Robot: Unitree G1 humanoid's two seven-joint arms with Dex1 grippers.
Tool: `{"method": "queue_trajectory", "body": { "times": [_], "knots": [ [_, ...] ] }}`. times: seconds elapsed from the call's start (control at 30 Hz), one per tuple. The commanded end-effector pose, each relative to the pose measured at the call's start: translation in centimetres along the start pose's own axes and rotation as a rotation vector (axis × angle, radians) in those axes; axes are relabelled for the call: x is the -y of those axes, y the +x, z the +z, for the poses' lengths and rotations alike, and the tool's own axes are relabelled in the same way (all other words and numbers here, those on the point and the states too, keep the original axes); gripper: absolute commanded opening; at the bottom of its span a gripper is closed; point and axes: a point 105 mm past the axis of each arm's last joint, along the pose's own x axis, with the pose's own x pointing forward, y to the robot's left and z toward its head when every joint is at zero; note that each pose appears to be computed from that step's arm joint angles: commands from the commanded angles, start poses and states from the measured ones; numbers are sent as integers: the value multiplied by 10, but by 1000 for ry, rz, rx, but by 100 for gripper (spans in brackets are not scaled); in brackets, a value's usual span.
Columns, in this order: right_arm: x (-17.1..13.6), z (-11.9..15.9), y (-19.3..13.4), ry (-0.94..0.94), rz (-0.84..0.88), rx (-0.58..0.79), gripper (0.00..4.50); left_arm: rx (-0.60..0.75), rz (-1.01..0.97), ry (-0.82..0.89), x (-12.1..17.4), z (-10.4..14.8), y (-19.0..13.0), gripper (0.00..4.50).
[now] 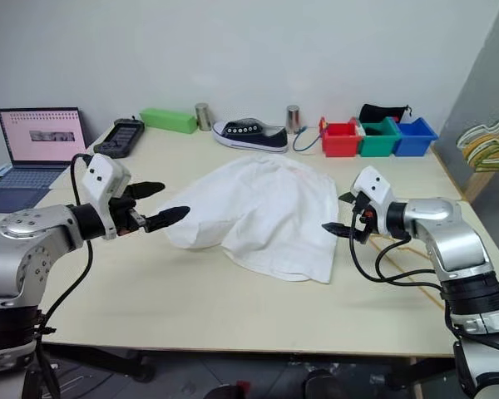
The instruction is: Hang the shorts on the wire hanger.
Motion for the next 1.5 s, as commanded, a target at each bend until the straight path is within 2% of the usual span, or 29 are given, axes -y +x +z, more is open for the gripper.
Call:
{"method": "queue_trajectory", "body": {
  "times": [0.03, 0.5, 0.67, 0.93, 1.1, 1.27, 1.5],
  "knots": [
    [9, 10, -4, -85, -15, -6, 445, 30, -23, 82, -1, 16, 0, 450],
    [-1, 23, 11, -63, -41, 79, 445, 65, -47, 82, 8, 13, 11, 450],
    [-9, 19, 13, -53, -26, 69, 445, 26, -65, 73, 15, -2, 11, 450],
    [-16, 17, 5, -63, 10, 49, 445, 12, -104, 67, 24, -4, 18, 450],
    [-29, 11, -1, -92, 64, 11, 445, -108, -97, 23, 35, -42, 27, 450],
    [-35, 14, -1, -96, 50, 17, 445, -139, -66, -56, 43, -68, 49, 450],
    [-46, 24, 7, -78, 43, 52, 445, -161, -90, -90, 53, -81, 83, 450]
  ]
}}
